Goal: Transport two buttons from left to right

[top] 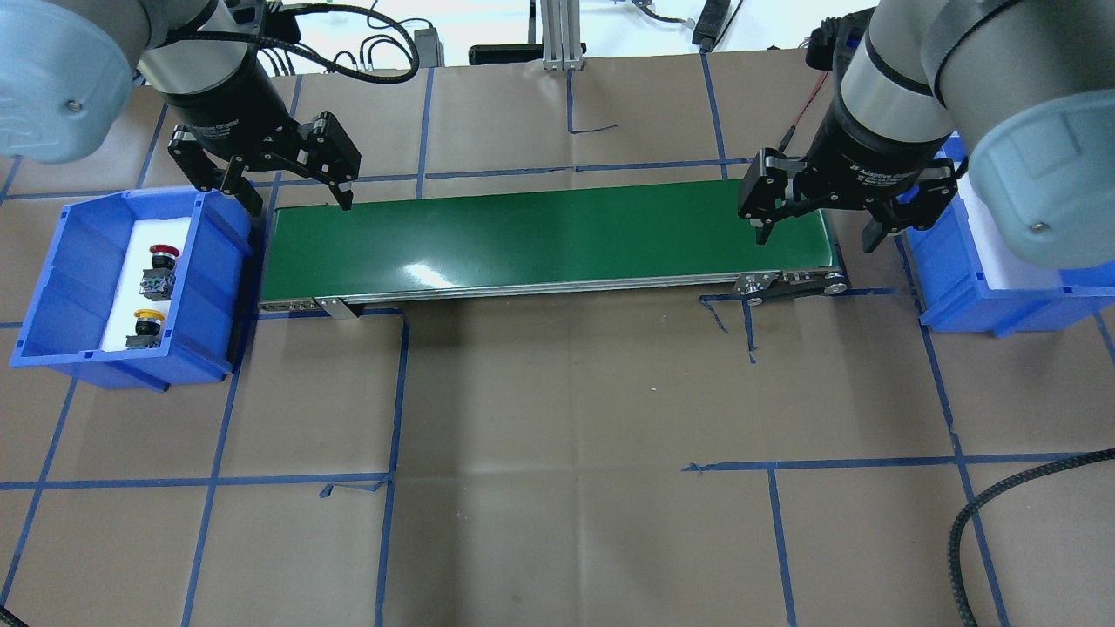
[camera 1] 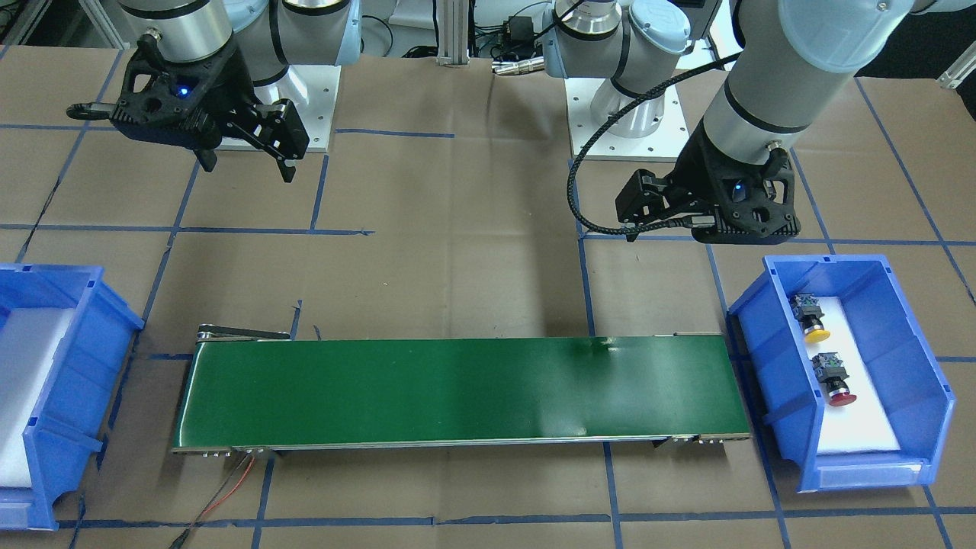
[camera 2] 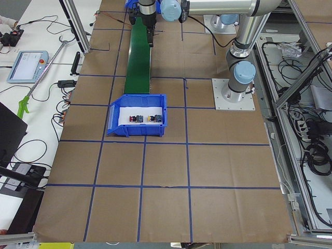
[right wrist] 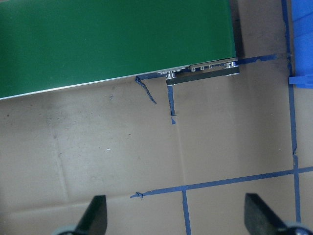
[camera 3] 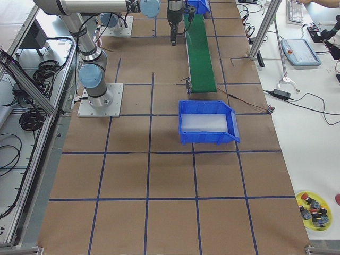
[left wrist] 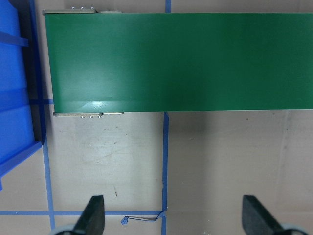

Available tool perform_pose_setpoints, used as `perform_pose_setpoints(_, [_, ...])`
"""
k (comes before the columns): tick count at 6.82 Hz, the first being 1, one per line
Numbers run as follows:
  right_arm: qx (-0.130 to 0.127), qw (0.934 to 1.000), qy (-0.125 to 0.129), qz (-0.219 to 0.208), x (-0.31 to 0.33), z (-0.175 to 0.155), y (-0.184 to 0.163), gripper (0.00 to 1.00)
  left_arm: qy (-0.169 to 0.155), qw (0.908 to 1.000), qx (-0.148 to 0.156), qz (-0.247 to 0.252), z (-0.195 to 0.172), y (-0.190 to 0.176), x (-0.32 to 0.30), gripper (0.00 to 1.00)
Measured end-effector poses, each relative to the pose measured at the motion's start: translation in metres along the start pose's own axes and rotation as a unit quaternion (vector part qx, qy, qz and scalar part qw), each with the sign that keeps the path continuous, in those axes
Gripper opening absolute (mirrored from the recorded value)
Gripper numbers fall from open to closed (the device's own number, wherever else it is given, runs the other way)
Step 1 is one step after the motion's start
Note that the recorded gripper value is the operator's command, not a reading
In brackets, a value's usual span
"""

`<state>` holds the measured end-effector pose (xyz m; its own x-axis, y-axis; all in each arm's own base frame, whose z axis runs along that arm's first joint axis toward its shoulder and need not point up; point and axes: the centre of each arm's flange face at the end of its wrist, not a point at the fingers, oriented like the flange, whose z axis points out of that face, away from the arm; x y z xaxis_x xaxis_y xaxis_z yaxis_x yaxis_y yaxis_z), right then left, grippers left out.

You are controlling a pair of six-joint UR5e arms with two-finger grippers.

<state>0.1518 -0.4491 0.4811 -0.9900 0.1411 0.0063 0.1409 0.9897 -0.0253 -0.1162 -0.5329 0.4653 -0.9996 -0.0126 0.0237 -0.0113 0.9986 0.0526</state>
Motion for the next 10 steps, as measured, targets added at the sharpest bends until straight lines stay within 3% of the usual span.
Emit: perform_pose_setpoints(10, [0.000,1.0000,0.000,0.000,0.000,0.000,0.000,1.00,0.002,1.0000,0.001,-0.004,0.001,-0.004,-0.010,1.00])
